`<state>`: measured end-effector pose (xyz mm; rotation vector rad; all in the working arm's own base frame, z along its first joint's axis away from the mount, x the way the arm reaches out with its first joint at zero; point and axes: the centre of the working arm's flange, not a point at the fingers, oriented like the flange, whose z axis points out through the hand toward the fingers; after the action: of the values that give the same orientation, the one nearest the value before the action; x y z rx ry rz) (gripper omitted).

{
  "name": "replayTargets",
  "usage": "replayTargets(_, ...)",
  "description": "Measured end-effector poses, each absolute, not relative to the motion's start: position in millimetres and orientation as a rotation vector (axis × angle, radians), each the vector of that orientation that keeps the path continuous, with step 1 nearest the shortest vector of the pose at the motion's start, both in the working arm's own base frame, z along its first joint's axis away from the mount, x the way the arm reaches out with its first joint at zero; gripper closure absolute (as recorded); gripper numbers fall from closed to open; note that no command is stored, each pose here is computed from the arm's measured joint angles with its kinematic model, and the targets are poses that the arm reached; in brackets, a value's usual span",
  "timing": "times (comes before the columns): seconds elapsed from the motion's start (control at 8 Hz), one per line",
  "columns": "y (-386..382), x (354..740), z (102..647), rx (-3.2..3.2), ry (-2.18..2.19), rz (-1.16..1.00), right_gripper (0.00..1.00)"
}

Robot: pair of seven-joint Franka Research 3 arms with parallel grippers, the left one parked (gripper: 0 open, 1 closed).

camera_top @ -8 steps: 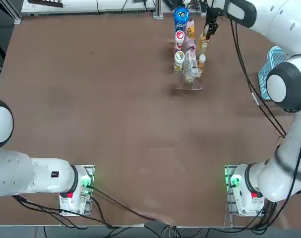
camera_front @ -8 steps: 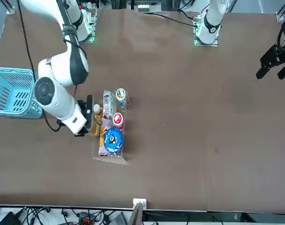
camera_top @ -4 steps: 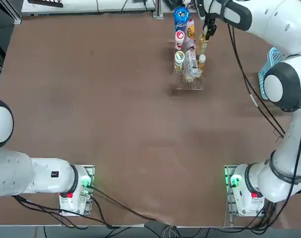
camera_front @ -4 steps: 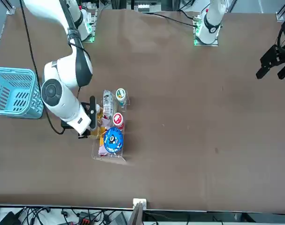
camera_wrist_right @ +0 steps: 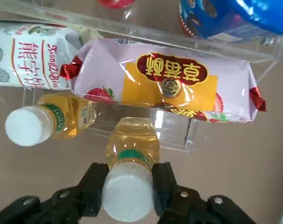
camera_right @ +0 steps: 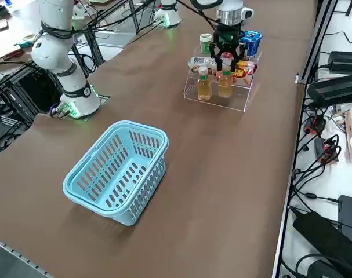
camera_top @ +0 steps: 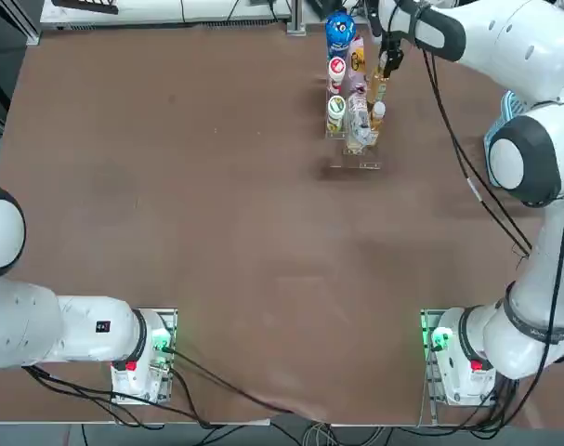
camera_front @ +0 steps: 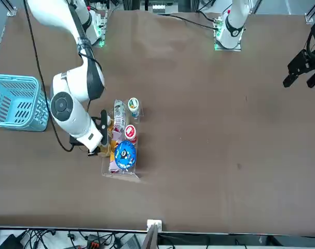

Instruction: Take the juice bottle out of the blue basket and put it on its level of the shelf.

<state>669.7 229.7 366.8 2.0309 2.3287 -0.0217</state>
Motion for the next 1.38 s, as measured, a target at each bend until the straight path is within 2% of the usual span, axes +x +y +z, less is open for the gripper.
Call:
replayTargets(0.5, 230.6, 672.7, 345.3, 2.032, 2.332, -0.04, 0.45)
replayTargets(1.38, 241.7, 669.7, 346.9, 2.012, 2.346, -0.033, 0.45)
